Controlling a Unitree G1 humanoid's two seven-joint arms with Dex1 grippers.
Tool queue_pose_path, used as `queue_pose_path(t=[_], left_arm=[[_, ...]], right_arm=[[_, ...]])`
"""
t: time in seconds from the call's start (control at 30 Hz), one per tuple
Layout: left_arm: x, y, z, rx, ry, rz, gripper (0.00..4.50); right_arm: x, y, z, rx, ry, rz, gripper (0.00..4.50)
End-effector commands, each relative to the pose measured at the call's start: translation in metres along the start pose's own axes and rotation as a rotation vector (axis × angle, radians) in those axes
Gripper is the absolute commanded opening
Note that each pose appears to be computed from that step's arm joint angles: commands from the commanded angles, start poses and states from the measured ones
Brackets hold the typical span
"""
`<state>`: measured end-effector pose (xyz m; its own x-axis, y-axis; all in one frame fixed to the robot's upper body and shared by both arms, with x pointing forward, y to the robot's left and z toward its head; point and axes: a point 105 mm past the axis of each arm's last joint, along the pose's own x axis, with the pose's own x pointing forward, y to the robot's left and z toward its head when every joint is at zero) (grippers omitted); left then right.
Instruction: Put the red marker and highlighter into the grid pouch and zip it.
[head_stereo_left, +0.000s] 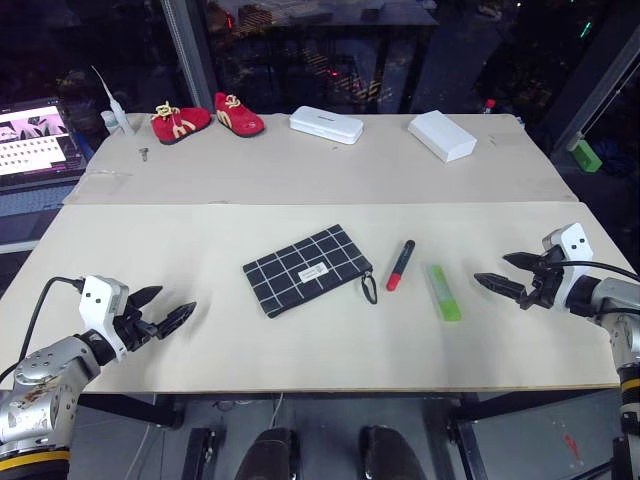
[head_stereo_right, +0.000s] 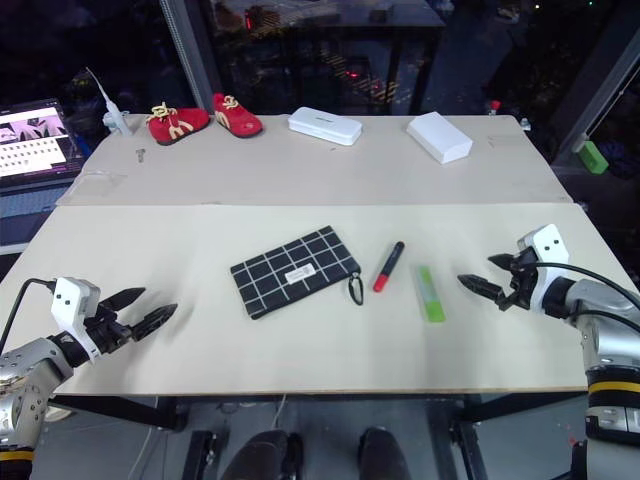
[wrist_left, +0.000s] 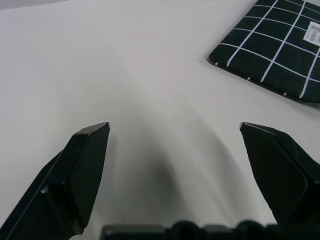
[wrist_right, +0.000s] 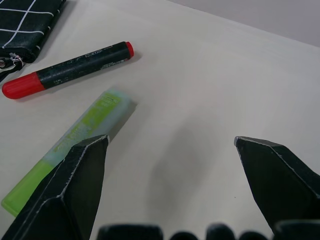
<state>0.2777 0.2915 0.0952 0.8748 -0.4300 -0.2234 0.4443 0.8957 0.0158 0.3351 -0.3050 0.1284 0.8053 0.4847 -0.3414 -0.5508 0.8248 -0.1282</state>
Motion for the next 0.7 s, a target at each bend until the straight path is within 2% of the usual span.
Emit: queue_pose_path(t=[0.03,0.13,0.17,0.2,0.33,0.43,0.47,0.5,0.57,0.7], left_arm=[[0.001,-0.005,0.019,0.069,-0.082,-0.053,4.5],[0.005,-0.008,0.024,0.274,-0.108,-0.128,4.5],[0.006,-0.008,0.022,0.349,-0.099,-0.134,4.5],[0.007,-0.008,0.021,0.423,-0.088,-0.141,4.5],[0.01,-0.009,0.02,0.596,-0.086,-0.167,4.5],[0.013,-0.013,0.02,0.685,-0.09,-0.2,4.5],[0.014,-0.015,0.019,0.705,-0.093,-0.216,4.5],[0.016,-0.017,0.017,0.721,-0.084,-0.236,4.5],[0.018,-0.02,0.013,0.736,-0.074,-0.264,4.5],[0.02,-0.029,0.006,0.771,-0.057,-0.318,4.5]], right_arm=[[0.002,-0.007,0.01,-0.004,-0.046,-0.045,4.46],[0.007,-0.014,0.006,0.032,-0.049,-0.1,4.46],[0.008,-0.017,0.007,0.033,-0.05,-0.115,3.95],[0.009,-0.017,0.008,0.032,-0.057,-0.118,3.77],[0.009,-0.015,0.015,0.041,-0.087,-0.097,2.46],[0.011,-0.012,0.022,0.042,-0.118,-0.071,1.35],[0.012,-0.008,0.026,0.042,-0.134,-0.048,1.14],[0.013,-0.001,0.031,0.036,-0.148,-0.003,0.66],[0.017,0.007,0.036,0.022,-0.157,0.043,0.04],[0.03,0.029,0.052,0.039,-0.177,0.139,0.04]])
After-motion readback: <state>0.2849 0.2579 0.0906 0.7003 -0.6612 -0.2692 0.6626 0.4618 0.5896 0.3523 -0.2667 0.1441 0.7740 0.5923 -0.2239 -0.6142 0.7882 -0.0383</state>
